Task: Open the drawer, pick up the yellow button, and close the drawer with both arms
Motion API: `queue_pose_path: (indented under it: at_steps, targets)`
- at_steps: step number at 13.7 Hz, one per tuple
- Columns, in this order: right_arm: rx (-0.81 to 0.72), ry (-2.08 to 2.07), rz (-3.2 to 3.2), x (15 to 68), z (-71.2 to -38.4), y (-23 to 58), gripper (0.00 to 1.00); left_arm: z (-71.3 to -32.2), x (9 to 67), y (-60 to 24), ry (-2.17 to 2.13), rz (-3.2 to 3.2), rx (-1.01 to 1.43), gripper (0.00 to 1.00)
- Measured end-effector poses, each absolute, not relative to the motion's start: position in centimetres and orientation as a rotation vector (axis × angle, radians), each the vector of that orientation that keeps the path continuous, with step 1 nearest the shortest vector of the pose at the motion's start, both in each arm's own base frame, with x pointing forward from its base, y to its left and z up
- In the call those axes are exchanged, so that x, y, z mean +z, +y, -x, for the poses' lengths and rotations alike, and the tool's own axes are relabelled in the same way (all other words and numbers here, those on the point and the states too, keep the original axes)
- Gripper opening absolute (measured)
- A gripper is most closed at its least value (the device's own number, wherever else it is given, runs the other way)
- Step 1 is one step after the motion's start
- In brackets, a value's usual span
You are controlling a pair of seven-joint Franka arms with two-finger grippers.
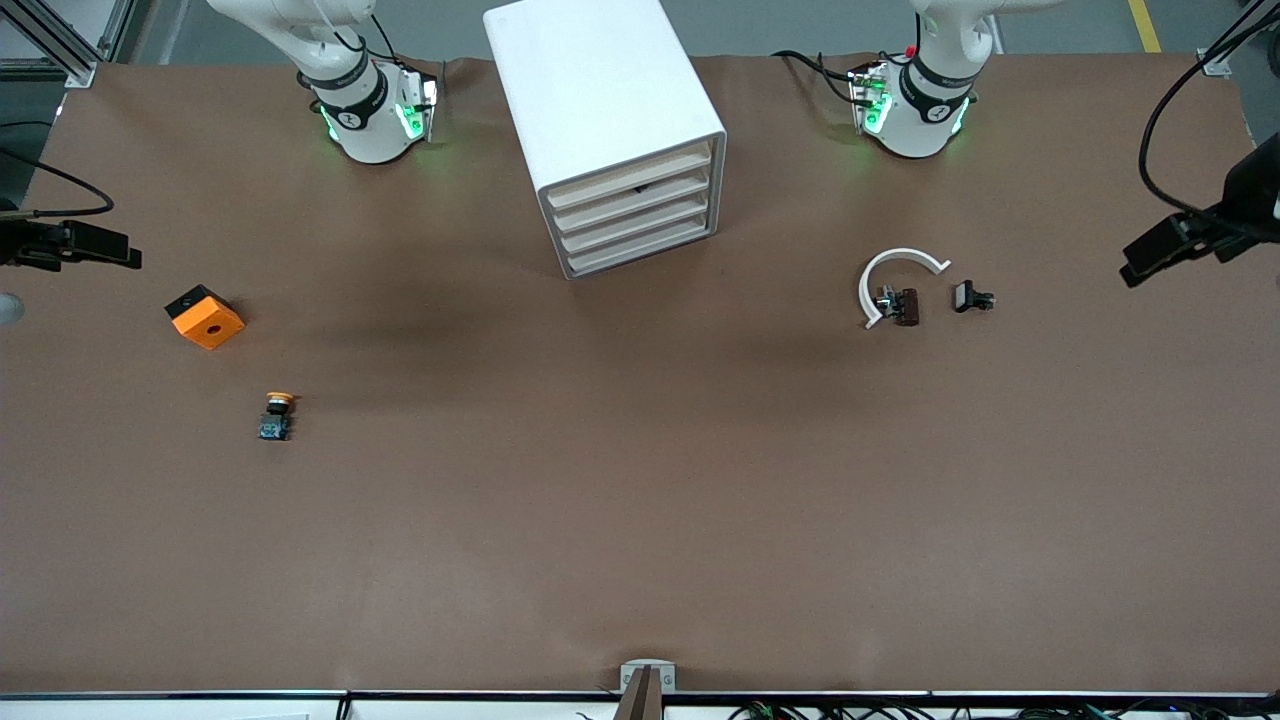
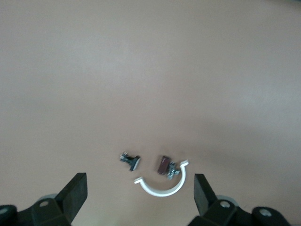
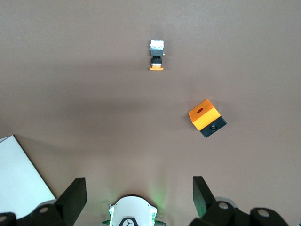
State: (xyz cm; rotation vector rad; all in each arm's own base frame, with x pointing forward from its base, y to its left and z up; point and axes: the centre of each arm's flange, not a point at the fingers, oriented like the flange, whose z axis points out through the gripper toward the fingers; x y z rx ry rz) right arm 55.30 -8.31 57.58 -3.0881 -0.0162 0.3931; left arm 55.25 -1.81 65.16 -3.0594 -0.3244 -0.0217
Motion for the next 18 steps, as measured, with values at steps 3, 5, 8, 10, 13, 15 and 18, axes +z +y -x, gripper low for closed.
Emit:
queue_pose_path:
  at_steps: [3, 5, 8, 10, 13, 15, 18]
  targets:
    - [0.344, -0.019, 3.099, 58.8, -55.6, -8.3, 1.0, -53.6, 65.0, -1.4, -0.284, 3.058, 0.006, 1.0]
    - [0.298, -0.011, 3.109, 60.2, -55.8, -8.5, 1.0, -53.0, 64.8, -1.9, -0.267, 3.067, 0.019, 1.0]
    - [0.259, 0.034, 3.118, 61.4, -55.8, -8.8, 1.0, -52.8, 64.3, -3.3, -0.229, 3.083, 0.038, 1.0]
    - [0.269, 0.16, 3.12, 61.9, -55.7, -8.6, 1.0, -52.8, 64.2, -3.7, -0.186, 3.086, 0.041, 1.0]
    - [0.275, 0.265, 3.121, 62.7, -55.4, -7.0, 1.0, -52.8, 64.3, -3.1, -0.068, 3.092, 0.044, 1.0]
    - [0.222, 0.267, 3.127, 64.3, -54.9, -6.3, 1.0, -52.7, 64.2, -2.7, -0.046, 3.093, 0.05, 1.0]
    - [0.149, 0.215, 3.133, 66.5, -53.7, -6.5, 1.0, -52.7, 64.1, -2.6, -0.042, 3.092, 0.059, 1.0]
